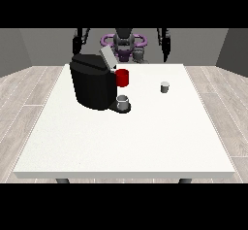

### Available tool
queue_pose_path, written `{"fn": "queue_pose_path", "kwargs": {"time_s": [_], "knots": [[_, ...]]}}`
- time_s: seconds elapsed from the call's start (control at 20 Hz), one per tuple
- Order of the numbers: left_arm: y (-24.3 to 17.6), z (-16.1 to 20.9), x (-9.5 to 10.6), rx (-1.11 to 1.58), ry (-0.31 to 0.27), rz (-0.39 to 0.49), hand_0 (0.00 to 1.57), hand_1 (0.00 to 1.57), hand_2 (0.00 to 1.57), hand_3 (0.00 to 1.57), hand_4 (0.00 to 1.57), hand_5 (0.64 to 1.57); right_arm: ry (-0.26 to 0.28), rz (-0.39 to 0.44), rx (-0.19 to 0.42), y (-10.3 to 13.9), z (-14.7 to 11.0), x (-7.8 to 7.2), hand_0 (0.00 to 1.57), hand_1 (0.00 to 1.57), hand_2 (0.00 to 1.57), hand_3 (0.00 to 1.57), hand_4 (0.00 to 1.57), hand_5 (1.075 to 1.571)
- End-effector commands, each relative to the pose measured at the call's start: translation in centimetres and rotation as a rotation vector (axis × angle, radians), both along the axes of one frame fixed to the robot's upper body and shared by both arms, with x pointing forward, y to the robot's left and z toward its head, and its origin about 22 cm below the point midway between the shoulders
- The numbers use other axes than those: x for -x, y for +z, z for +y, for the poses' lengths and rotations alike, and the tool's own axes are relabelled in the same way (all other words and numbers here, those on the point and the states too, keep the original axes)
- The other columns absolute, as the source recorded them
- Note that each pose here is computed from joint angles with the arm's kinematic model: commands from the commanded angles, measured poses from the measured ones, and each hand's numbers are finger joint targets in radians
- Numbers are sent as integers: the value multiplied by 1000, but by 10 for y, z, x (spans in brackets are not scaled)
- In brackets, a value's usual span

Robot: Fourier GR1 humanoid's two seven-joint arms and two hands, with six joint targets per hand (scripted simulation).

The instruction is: Insert the coffee pod into the coffee machine and close the lid

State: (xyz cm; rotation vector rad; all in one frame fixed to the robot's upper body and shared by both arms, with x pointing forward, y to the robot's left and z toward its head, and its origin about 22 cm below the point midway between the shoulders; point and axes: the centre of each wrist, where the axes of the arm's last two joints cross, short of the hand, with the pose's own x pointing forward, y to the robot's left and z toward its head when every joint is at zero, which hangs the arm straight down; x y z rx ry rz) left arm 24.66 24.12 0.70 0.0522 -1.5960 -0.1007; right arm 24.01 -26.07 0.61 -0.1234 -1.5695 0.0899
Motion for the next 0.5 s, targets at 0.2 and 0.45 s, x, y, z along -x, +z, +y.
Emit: {"fn": "queue_pose_path", "kwargs": {"time_s": [0.2,0.45], "knots": [[-20,36,17,-22,-94,-73,0,0,0,0,0,1571,-20,88,-30,-16,1,8,0,0,0,0,128,1571],[43,88,-33,-213,-38,-132,0,0,0,0,0,1571,-121,-179,-127,5,16,-14,0,0,0,0,94,1571]]}}
